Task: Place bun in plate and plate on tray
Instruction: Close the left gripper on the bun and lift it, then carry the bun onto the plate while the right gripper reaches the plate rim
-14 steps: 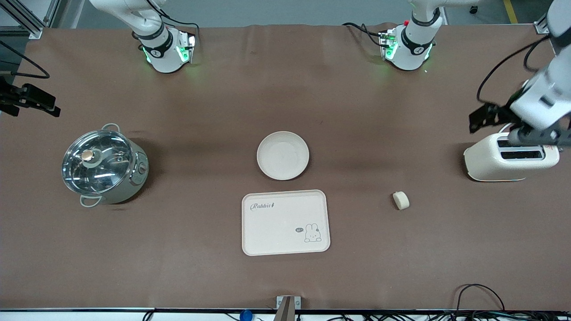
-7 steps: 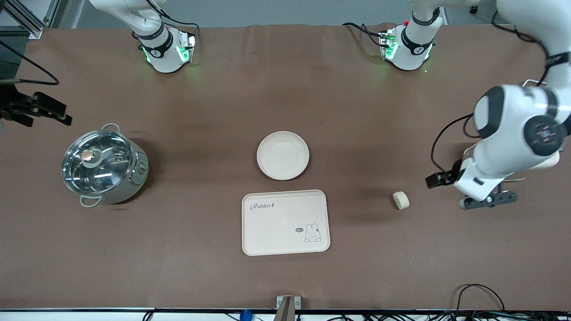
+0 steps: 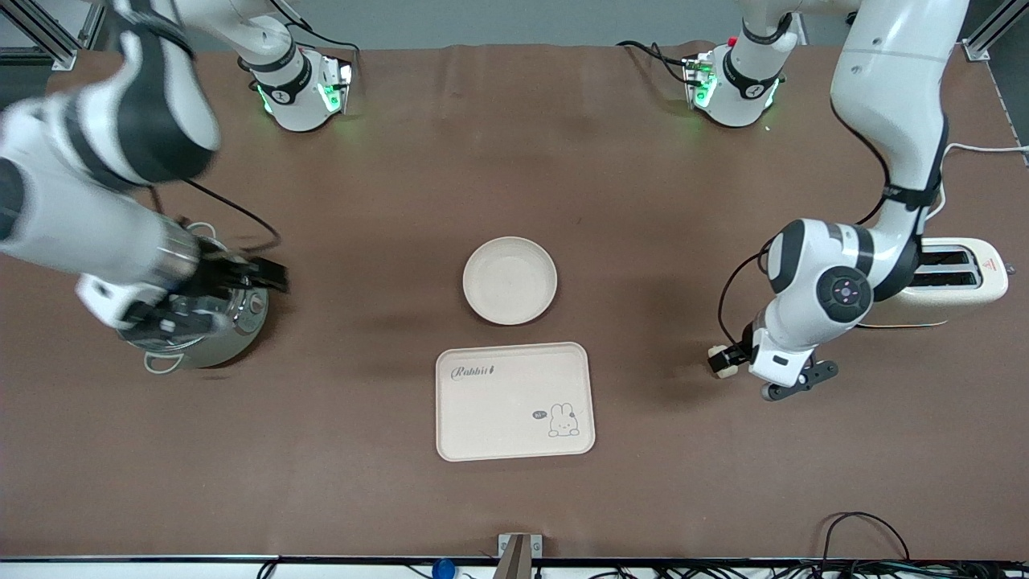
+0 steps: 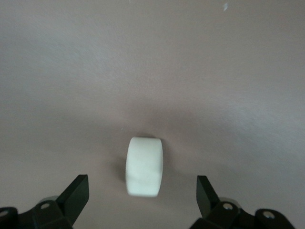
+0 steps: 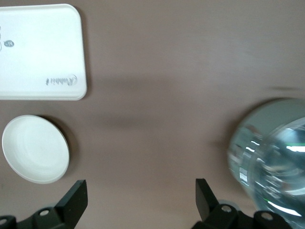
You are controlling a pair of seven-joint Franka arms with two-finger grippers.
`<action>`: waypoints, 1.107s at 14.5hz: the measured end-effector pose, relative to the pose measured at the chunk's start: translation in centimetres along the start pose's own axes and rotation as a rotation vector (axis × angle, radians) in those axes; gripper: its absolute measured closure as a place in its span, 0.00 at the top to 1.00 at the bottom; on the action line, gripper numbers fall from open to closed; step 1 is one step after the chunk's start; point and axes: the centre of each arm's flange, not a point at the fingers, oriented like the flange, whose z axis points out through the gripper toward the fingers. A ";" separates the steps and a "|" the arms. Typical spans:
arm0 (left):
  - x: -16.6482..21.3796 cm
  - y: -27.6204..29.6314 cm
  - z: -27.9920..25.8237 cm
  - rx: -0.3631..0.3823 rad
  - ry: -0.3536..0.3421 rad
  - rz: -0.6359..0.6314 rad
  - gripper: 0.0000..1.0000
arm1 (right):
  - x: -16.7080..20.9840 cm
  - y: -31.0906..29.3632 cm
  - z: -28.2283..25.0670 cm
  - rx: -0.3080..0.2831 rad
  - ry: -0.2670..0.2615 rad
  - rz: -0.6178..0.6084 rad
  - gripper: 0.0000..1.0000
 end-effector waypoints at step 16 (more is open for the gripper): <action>-14.4 17.8 -1.2 -0.132 -0.073 -0.203 0.31 | -5.4 -15.2 27.0 0.121 -0.059 0.084 1.00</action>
